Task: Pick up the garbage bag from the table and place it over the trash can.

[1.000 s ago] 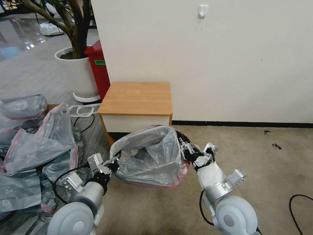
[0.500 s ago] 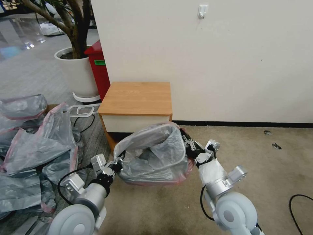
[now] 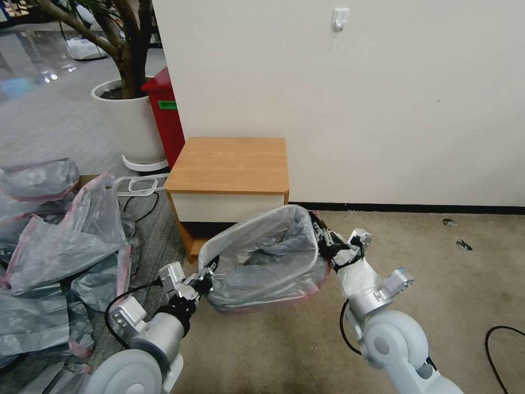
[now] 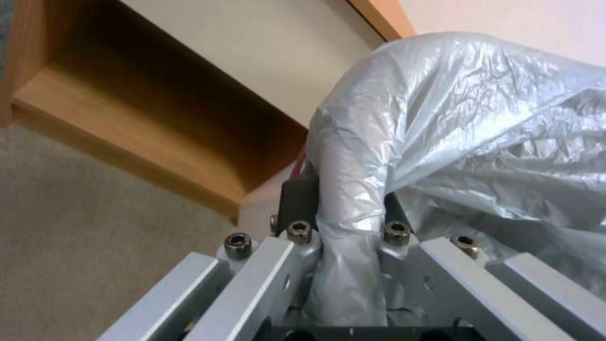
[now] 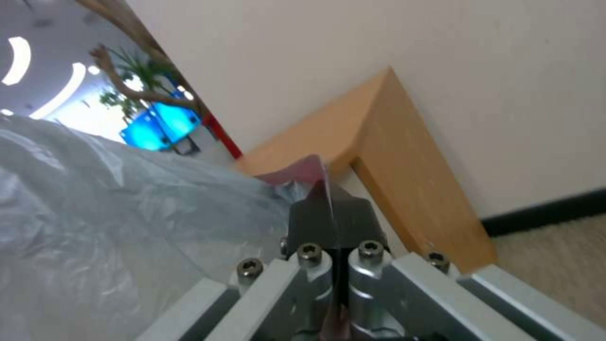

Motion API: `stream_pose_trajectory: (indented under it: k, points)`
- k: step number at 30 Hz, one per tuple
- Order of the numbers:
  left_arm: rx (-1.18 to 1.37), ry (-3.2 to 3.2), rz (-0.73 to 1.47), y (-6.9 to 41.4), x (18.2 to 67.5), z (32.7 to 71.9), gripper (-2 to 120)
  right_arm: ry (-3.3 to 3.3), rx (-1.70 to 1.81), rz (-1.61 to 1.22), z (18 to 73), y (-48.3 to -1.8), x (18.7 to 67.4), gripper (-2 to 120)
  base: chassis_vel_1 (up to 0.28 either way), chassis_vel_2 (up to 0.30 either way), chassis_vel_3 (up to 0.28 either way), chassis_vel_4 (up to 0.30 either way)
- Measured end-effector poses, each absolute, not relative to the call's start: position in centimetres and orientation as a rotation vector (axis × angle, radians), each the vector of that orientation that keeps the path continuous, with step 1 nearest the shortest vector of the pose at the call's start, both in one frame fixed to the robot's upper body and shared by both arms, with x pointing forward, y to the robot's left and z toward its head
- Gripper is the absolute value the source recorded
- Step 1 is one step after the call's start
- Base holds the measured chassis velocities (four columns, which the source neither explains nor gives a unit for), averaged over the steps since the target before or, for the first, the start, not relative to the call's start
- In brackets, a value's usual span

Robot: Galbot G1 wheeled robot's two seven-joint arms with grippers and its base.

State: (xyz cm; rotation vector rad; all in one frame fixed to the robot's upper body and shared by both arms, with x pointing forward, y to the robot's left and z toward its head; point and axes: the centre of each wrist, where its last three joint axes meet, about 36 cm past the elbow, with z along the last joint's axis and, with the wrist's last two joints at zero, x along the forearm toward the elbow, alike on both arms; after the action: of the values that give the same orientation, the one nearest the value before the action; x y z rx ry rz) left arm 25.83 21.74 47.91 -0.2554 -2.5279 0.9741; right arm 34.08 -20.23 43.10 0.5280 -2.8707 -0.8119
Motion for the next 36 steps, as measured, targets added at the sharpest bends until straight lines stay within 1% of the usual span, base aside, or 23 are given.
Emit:
stream_pose_trajectory:
  k: [11,15,18,19,22,36]
  points:
    - [-0.281,-2.540,0.963,22.0,26.2,47.6,5,-2.818,0.484,-0.816,44.1,-19.7,34.1,0,0.000,0.000,0.000,0.000]
    - [-0.296,-2.553,0.964,22.4,26.5,47.8,5,-2.828,0.445,-0.756,43.8,-20.1,34.2,0,0.000,0.000,0.000,0.000]
    - [-0.306,-2.554,0.963,22.7,26.8,47.8,5,-2.888,0.433,-0.612,43.7,-20.7,34.2,0,0.000,0.000,0.000,0.000]
    - [-0.308,-2.554,0.961,22.9,26.9,47.7,5,-2.948,0.444,-0.515,43.6,-20.8,34.0,0,0.000,0.000,0.000,0.000]
    - [-0.310,-2.554,0.963,22.9,27.0,47.7,5,-2.987,0.459,-0.452,43.7,-20.9,33.9,0,0.000,0.000,0.000,0.000]
    - [-0.330,-2.533,1.008,22.5,26.6,47.9,5,-2.983,0.421,-0.382,40.6,-21.6,35.7,0,0.000,0.000,0.000,0.000]
